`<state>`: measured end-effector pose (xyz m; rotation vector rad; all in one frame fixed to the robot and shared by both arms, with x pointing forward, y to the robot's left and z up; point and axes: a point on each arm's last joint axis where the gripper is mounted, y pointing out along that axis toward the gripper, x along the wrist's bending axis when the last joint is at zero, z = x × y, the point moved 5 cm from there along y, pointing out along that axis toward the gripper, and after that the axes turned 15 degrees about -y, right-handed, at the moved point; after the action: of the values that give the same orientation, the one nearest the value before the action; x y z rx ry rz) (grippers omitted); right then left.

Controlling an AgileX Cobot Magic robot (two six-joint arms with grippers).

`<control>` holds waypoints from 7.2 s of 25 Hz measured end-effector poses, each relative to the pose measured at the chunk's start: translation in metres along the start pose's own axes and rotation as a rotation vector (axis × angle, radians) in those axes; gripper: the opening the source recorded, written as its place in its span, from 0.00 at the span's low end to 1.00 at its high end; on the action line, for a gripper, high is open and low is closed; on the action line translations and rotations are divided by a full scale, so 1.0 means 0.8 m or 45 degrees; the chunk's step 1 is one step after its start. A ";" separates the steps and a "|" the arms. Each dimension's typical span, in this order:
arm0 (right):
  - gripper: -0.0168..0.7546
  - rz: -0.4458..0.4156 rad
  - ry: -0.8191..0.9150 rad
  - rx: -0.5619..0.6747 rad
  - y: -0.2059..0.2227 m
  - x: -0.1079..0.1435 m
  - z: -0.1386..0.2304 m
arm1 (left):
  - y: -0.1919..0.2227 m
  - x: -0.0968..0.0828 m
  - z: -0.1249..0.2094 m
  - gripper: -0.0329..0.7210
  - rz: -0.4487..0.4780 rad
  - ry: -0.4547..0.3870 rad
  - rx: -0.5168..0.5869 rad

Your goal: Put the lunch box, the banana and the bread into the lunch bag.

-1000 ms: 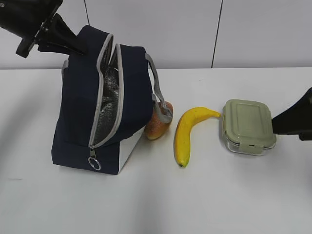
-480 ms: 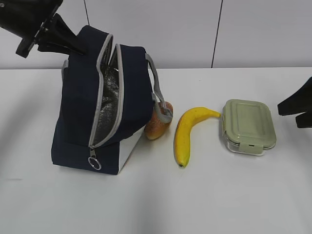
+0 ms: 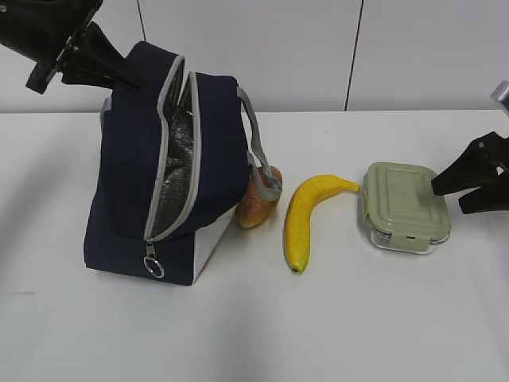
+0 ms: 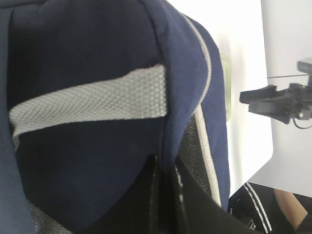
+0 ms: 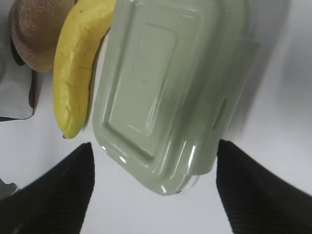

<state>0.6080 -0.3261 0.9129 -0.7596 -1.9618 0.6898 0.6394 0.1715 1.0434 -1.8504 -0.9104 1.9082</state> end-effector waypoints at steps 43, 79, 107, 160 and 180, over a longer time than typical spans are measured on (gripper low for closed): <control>0.56 -0.187 0.057 -0.098 0.052 -0.047 -0.016 | 0.000 0.000 0.000 0.03 0.000 0.010 0.000; 0.55 -0.193 -0.048 -0.285 -0.041 0.164 -0.108 | 0.000 0.000 0.000 0.03 0.000 0.013 0.000; 0.55 -0.048 -0.230 -0.050 0.090 0.296 -0.143 | 0.000 -0.007 0.000 0.03 0.050 -0.005 0.001; 0.71 0.426 -0.739 0.191 0.056 0.317 -0.168 | -0.016 0.007 -0.012 0.02 0.051 -0.043 -0.045; 0.70 0.606 0.010 0.269 0.088 0.205 -0.089 | -0.034 0.039 -0.023 0.02 -0.079 -0.038 -0.092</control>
<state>0.6203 -0.1475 0.9822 -1.1058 -1.6752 1.1526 0.6489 0.2152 1.0380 -1.8160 -1.0471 1.8937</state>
